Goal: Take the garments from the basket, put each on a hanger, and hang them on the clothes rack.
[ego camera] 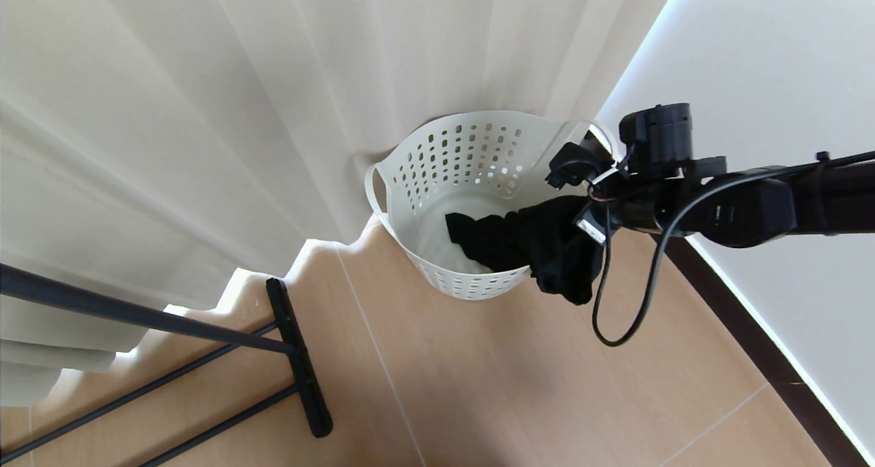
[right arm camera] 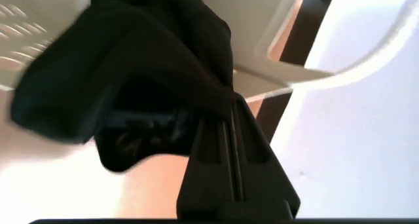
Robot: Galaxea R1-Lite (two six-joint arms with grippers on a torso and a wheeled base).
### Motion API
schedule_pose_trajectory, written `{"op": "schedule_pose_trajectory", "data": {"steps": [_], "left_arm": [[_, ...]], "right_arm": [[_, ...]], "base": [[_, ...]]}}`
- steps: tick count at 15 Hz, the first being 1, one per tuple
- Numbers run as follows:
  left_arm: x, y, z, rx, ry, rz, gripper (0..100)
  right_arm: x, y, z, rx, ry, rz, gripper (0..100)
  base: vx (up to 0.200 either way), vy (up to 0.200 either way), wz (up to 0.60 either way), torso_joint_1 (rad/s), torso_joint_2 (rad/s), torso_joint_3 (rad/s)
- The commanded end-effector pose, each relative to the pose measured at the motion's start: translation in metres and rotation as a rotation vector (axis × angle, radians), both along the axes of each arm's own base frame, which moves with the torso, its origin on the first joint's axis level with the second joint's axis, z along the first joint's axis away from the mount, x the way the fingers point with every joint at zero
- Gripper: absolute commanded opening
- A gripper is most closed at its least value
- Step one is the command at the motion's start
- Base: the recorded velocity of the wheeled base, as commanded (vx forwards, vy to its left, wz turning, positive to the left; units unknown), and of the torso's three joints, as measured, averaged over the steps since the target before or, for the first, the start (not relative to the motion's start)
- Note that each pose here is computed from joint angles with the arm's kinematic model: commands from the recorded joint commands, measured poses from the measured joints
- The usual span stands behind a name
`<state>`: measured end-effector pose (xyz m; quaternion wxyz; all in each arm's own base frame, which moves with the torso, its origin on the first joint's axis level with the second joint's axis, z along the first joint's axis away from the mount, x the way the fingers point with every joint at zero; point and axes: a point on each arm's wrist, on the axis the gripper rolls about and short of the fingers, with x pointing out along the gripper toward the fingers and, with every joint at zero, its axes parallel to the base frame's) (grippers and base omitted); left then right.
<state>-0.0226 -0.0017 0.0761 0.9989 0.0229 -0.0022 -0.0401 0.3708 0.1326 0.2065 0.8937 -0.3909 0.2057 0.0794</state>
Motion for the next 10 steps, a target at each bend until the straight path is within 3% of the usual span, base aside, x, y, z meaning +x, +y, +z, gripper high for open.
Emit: {"op": "schedule_pose_trajectory", "data": {"steps": [1,4,6,8,10], "left_arm": [[0.000,0.000,0.000,0.000,-0.001,-0.001,100],[0.000,0.000,0.000,0.000,-0.001,0.000,100],[0.000,0.000,0.000,0.002,-0.001,0.000,100],[0.000,0.000,0.000,0.003,-0.001,-0.001,100],[0.000,0.000,0.000,0.002,0.001,-0.001,100]], "right_arm": [[-0.074,-0.010,0.042,0.167,-0.066,-0.008,0],[-0.131,-0.024,0.039,0.305,-0.052,-0.028,0],[-0.182,-0.029,0.031,0.466,-0.042,0.000,0],[-0.202,-0.032,0.024,0.560,-0.077,0.049,0],[-0.209,-0.034,0.007,0.593,-0.119,0.066,0]], "base": [[0.000,0.000,0.00,0.000,0.00,0.000],[0.000,0.000,0.00,0.000,0.00,0.000],[0.000,0.000,0.00,0.000,0.00,0.000],[0.000,0.000,0.00,0.000,0.00,0.000],[0.000,0.000,0.00,0.000,0.00,0.000]]}}
